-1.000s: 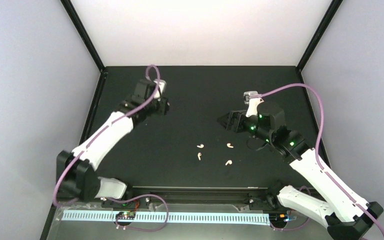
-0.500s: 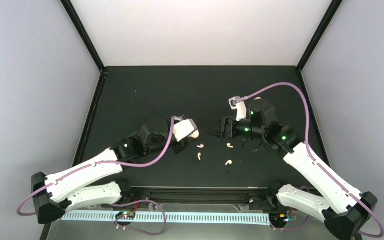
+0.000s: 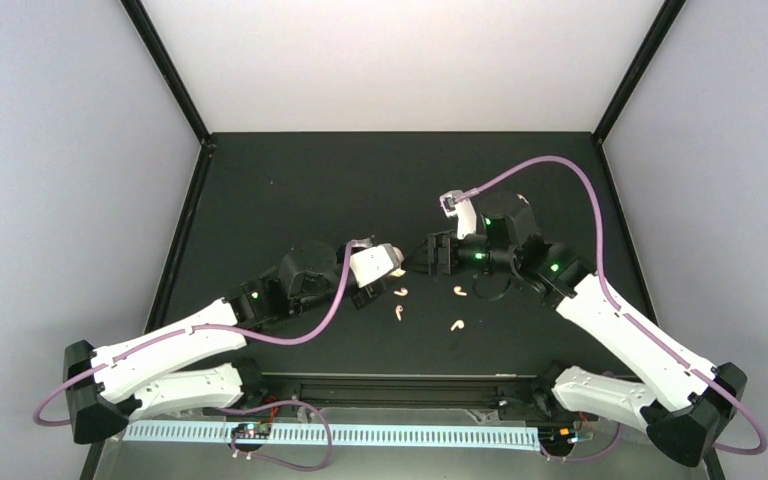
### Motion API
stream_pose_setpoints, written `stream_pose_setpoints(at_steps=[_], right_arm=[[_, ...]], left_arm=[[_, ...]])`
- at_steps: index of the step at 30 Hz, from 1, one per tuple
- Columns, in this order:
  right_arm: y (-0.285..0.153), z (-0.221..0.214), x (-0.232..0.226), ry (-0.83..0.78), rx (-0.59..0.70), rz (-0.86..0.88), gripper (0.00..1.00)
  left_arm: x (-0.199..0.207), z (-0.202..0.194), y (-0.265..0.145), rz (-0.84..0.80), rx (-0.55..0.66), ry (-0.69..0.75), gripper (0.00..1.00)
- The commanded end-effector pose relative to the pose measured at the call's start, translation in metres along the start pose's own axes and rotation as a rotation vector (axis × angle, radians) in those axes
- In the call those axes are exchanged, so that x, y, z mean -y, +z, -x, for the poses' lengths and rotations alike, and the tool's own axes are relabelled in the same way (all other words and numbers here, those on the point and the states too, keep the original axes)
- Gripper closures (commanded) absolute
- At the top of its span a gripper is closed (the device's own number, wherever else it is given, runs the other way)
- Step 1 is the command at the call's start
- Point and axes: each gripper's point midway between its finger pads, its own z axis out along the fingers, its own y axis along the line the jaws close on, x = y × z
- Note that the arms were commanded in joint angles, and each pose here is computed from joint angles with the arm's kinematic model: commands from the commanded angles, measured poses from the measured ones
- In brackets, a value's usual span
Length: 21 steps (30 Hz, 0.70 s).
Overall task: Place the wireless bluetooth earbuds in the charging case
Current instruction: Pick up the charging case at the center of the board.
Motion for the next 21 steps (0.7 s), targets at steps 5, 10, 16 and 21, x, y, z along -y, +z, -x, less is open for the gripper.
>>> stream_pose_setpoints(at_steps=[5,10,16,21], right_arm=[[0.008,0.015,-0.016,-0.015,0.013,0.010,0.20],[0.014,0.018,-0.022,-0.012,-0.004,0.032,0.27],[0.019,0.015,-0.023,-0.002,-0.024,0.043,0.40],[0.024,0.013,-0.025,0.006,-0.040,0.060,0.46]], left_arm=[[0.000,0.018,-0.005,0.008,0.074,0.022,0.99],[0.000,0.016,-0.005,0.014,0.068,0.028,0.98],[-0.001,0.015,-0.003,0.020,0.067,0.029,0.98],[0.000,0.016,-0.003,0.018,0.068,0.025,0.98]])
